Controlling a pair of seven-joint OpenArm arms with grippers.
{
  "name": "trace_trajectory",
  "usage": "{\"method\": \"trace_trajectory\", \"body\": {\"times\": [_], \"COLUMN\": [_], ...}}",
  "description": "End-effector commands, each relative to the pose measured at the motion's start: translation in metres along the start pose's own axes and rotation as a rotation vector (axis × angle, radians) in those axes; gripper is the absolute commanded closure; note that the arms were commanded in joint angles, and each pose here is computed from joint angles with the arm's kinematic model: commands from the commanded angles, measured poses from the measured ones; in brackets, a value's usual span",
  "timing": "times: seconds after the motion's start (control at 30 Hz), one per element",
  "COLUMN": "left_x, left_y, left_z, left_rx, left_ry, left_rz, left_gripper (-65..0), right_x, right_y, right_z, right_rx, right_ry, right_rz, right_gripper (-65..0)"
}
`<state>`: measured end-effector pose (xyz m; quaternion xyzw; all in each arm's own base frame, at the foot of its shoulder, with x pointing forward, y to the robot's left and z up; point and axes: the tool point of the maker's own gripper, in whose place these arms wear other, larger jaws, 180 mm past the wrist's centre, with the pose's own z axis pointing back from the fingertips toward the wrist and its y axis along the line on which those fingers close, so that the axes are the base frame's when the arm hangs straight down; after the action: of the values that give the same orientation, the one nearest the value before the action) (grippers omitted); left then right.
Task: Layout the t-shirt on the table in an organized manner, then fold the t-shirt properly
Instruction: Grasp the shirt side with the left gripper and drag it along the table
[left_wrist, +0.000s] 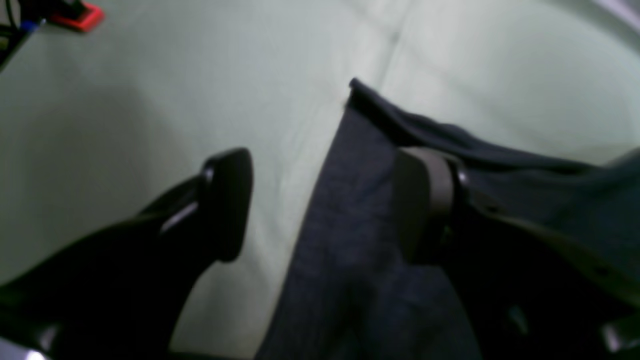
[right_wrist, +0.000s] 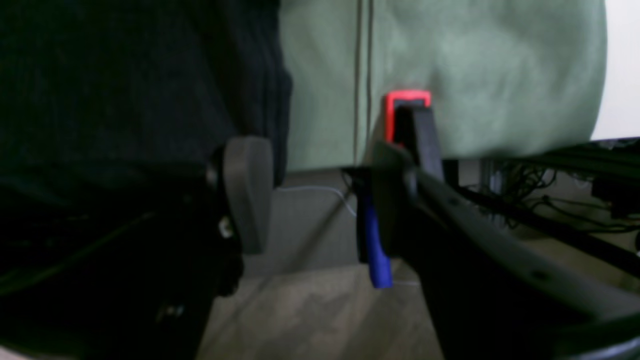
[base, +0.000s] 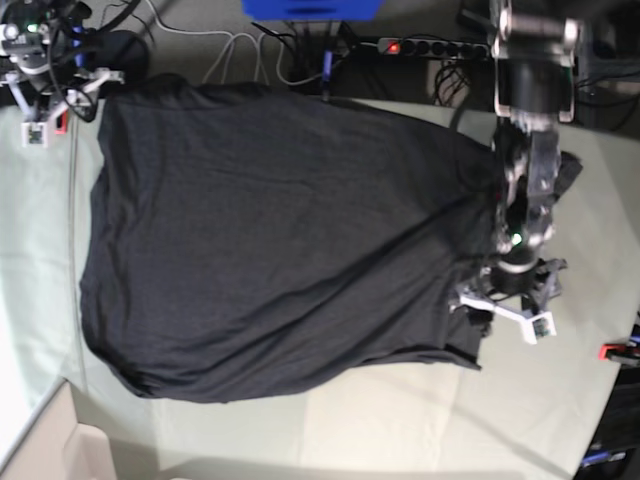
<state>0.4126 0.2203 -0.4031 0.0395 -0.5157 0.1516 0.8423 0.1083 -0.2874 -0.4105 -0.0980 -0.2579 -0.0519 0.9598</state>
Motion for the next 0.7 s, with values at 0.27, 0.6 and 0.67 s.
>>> {"method": "trace_trajectory", "body": {"times": [0.27, 0.6, 0.67], "left_x": [0.008, -0.035, -0.042], "left_y": [-0.014, 0.006, 0.01], "left_z": [-0.062, -0.06, -0.059], "left_rx": [0.053, 0.113, 0.121], "left_ry": [0.135, 0.115, 0.121], "left_rz": [0.031, -0.015, -0.023], "left_gripper": [-42.3, -42.1, -41.1], "right_x": [0.011, 0.014, 0.014], "right_y": [-0.01, -0.015, -0.016], "right_z": [0.003, 0.003, 0.003], "right_rx": [-0.019, -0.028, -0.028], "right_ry": [-0.037, -0.04, -0.041], "right_rz": [0.022, 0.035, 0.035], "right_gripper": [-32.5, -32.5, -32.5]}}
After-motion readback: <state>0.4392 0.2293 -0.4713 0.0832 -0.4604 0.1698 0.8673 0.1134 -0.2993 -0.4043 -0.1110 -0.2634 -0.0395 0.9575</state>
